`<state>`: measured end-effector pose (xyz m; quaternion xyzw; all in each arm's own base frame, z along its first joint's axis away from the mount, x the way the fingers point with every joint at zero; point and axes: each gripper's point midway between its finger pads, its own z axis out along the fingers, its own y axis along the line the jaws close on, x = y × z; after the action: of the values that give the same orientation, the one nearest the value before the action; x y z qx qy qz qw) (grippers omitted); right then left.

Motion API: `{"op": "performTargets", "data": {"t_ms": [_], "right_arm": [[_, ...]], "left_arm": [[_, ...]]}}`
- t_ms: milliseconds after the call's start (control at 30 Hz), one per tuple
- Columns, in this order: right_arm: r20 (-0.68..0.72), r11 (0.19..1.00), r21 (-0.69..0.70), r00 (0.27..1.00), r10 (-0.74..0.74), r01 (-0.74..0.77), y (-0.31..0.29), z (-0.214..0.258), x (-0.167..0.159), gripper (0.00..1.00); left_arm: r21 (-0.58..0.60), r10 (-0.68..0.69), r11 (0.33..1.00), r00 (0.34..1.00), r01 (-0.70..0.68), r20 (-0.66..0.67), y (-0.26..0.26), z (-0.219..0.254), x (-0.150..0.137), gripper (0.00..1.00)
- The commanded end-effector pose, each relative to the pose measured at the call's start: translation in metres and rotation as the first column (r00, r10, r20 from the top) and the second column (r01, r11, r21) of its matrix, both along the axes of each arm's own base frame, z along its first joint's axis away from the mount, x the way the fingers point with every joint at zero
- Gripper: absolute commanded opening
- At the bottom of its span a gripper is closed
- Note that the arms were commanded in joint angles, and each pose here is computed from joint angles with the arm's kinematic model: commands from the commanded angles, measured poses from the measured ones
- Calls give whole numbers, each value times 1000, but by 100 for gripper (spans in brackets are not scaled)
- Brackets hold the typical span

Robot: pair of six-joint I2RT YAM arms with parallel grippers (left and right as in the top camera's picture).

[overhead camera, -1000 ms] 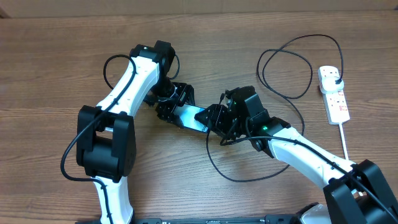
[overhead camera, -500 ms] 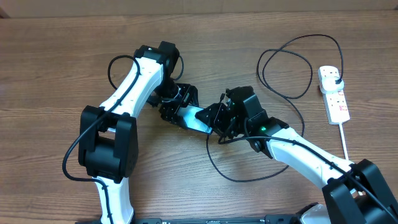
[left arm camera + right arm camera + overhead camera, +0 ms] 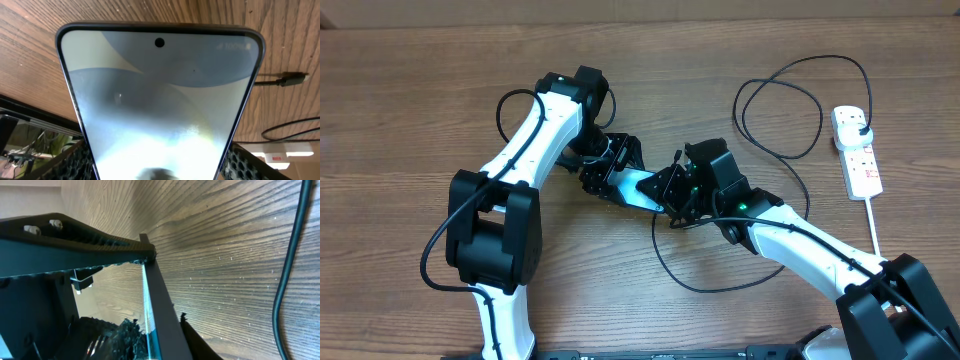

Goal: Plug charger to phone and switch on socket
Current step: 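Grip the phone's other end with the right gripper, holding with both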

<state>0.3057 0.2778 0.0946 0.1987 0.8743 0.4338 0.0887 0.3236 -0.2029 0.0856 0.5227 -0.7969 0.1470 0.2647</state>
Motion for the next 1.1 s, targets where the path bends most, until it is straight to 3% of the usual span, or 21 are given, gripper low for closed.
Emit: {"op": "performTargets", "data": {"t_ms": [0,833,1067], "right_arm": [[17,1000,8,1000,-4,3,4,7,5,26],[31,1000,18,1000,-4,3,5,10,7,4],[63,999,49,998,-4,0,7,18,13,4]], "left_arm": [[-49,14,999,1000,-15,-8,-12,10,3,64],[-49,14,999,1000,-15,-9,-12,10,3,63],[-49,14,999,1000,-14,-9,-12,10,2,66]]}}
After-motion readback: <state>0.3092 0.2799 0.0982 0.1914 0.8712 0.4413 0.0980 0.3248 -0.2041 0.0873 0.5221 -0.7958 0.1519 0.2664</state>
